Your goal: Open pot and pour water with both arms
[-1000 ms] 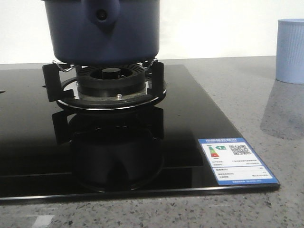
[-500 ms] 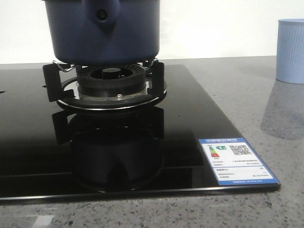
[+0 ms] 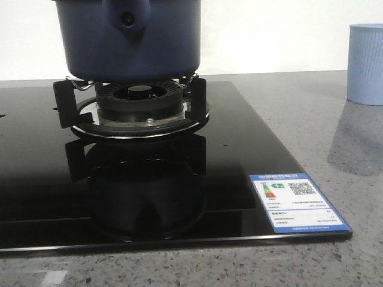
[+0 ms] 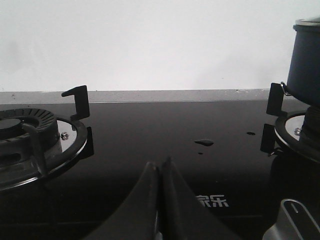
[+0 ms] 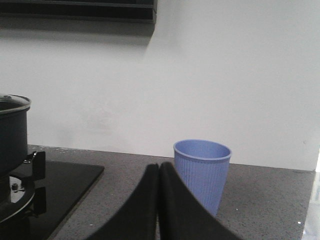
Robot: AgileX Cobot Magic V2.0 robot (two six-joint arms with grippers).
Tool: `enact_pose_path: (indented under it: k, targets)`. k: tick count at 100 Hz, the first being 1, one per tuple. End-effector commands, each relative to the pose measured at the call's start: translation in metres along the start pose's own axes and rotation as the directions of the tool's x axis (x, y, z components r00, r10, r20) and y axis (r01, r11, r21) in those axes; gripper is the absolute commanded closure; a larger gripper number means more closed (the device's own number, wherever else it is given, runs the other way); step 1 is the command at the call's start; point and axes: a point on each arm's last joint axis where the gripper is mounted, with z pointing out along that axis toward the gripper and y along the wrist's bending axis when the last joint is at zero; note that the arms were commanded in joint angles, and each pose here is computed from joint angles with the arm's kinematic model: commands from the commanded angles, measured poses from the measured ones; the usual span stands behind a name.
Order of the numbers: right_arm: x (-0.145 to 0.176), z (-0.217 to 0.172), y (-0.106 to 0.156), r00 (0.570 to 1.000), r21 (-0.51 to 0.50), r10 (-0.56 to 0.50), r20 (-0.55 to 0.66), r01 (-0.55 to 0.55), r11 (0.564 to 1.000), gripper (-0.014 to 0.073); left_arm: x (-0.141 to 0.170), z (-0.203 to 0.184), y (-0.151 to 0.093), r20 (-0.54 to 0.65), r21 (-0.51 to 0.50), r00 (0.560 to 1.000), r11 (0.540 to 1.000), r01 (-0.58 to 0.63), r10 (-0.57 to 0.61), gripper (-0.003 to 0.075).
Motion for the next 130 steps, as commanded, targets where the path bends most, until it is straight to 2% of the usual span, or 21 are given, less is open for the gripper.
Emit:
enact_pose_path:
  k: [1, 10, 31, 58, 61, 80, 130]
  targets:
    - [-0.008, 0.006, -0.005, 0.999, 0.023, -0.002, 0.034, 0.001, 1.000, 0.0652, -0.006, -0.002, 0.000, 0.098, 0.000, 0.995, 1.000, 0.014, -0.014, 0.0741]
    - [-0.003, 0.007, -0.010, 0.999, 0.070, 0.032, -0.010, -0.031, 0.997, 0.0652, -0.006, -0.002, 0.000, 0.098, 0.000, 0.995, 1.000, 0.014, -0.014, 0.0741]
    - [0.021, 0.001, -0.011, 0.977, 0.087, -0.008, -0.213, 0.027, 0.996, 0.0652, -0.006, -0.002, 0.000, 0.098, 0.000, 0.995, 1.000, 0.014, -0.014, 0.0741]
    - [0.052, -0.025, -0.008, 0.986, 0.098, -0.027, -0.167, 0.044, 0.994, 0.0652, -0.006, -0.002, 0.000, 0.098, 0.000, 0.995, 1.000, 0.014, -0.014, 0.0741]
    - [0.055, -0.028, -0.007, 0.980, 0.096, -0.023, -0.198, 0.043, 0.994, 0.0652, -0.006, -0.002, 0.000, 0.098, 0.000, 0.995, 1.000, 0.014, -0.014, 0.0741]
    - [0.062, -0.037, -0.007, 0.965, 0.119, 0.008, -0.261, 0.024, 0.993, 0.0652, -0.006, -0.002, 0.000, 0.096, -0.001, 0.995, 1.000, 0.014, -0.014, 0.0741]
    - [0.062, -0.038, -0.007, 0.967, 0.119, 0.007, -0.256, 0.024, 0.993, 0.0652, -0.006, -0.002, 0.000, 0.096, -0.001, 0.995, 1.000, 0.014, -0.014, 0.0741]
